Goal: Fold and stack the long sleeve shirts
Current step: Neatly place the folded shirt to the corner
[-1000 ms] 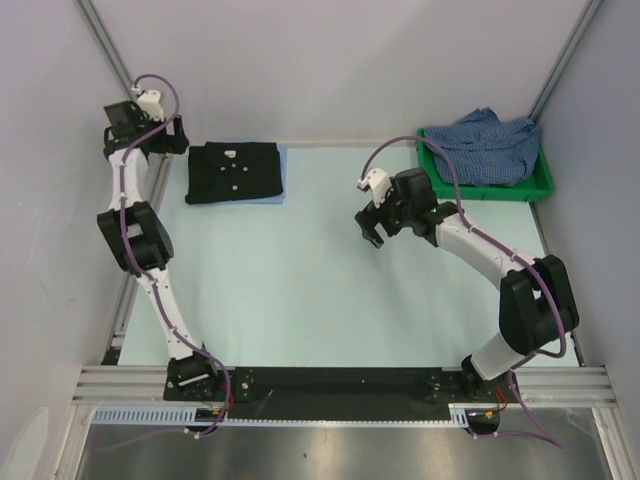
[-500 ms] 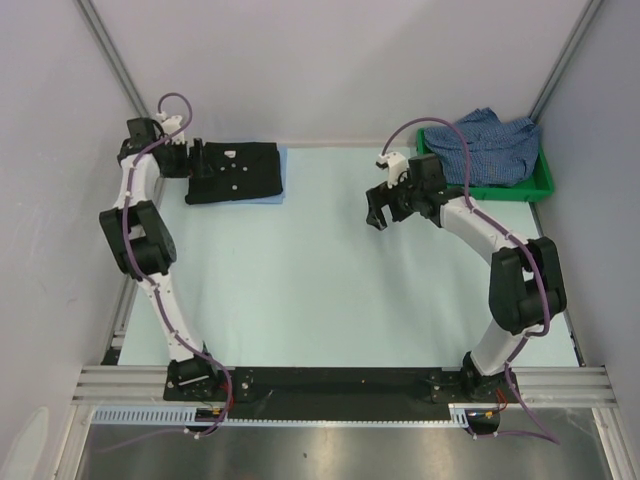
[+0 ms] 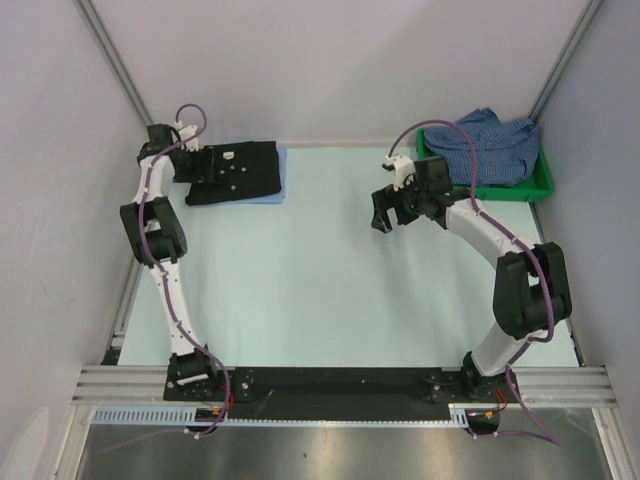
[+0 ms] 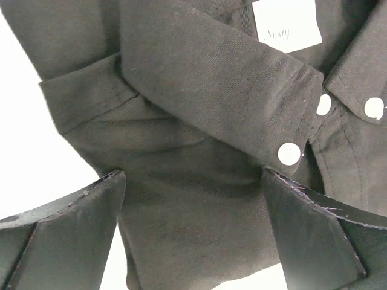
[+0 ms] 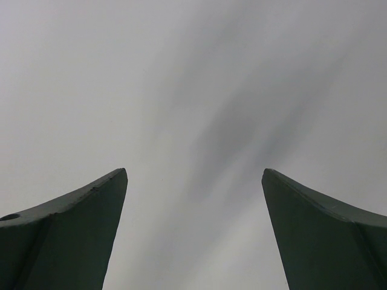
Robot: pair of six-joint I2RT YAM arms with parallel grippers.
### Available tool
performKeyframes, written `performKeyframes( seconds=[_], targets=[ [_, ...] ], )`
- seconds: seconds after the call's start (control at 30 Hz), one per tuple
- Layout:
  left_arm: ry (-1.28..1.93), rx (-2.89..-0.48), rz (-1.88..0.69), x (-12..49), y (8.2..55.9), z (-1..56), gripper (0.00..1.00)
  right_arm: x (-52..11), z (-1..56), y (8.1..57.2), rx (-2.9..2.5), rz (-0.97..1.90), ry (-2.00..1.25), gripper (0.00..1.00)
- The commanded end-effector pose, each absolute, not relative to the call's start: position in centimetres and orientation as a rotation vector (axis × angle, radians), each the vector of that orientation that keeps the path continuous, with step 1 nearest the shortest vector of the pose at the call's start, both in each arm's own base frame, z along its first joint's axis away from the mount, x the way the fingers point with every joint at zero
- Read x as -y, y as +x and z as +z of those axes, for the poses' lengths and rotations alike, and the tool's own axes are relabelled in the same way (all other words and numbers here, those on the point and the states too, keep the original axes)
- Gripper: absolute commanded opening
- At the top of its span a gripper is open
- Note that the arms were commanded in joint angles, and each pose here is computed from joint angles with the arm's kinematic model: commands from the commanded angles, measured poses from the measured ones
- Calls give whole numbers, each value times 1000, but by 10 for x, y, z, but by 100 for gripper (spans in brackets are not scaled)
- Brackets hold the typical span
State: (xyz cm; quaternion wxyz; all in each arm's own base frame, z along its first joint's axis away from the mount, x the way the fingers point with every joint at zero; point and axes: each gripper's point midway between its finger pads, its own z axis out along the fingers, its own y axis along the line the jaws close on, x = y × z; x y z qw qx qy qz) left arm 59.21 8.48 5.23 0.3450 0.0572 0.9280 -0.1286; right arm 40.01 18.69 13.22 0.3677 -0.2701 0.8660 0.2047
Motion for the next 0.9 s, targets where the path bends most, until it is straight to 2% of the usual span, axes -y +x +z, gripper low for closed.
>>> performKeyframes(
  seconds=[0.0, 0.13, 0.27, 0.4, 0.47, 0.5, 0.53, 0.57, 0.6, 0.63, 0.87],
  targets=[
    [209, -2250, -199, -105, 598, 145, 99, -174, 159, 398, -2165, 488, -673, 100],
    [289, -2169, -155, -91, 573, 216, 99, -154, 173, 400, -2140, 453, -627, 100],
    [345, -2181, -143, -61, 541, 241, 99, -123, 191, 407, -2111, 416, -536, 100],
    [392, -2183, -243, -11, 510, 254, 99, -89, 206, 409, -2097, 402, -427, 100],
    [486, -2199, -316, 26, 490, 244, 100, -77, 206, 401, -2117, 423, -399, 100],
    [534, -2160, -318, 40, 475, 258, 99, -77, 206, 395, -2120, 440, -425, 99],
    [591, -2210, -362, 61, 456, 232, 99, -77, 198, 384, -2161, 448, -434, 100],
    [615, -2188, -350, 75, 451, 229, 99, -75, 199, 377, -2162, 433, -441, 100],
    [637, -2141, -328, 84, 437, 242, 99, -72, 196, 369, -2181, 412, -454, 100],
    [687, -2167, -349, 103, 422, 216, 99, -62, 185, 360, -2210, 396, -435, 100],
    [665, -2221, -443, 136, 367, 187, 100, -57, 176, 319, -2203, 353, -442, 100]
  ],
)
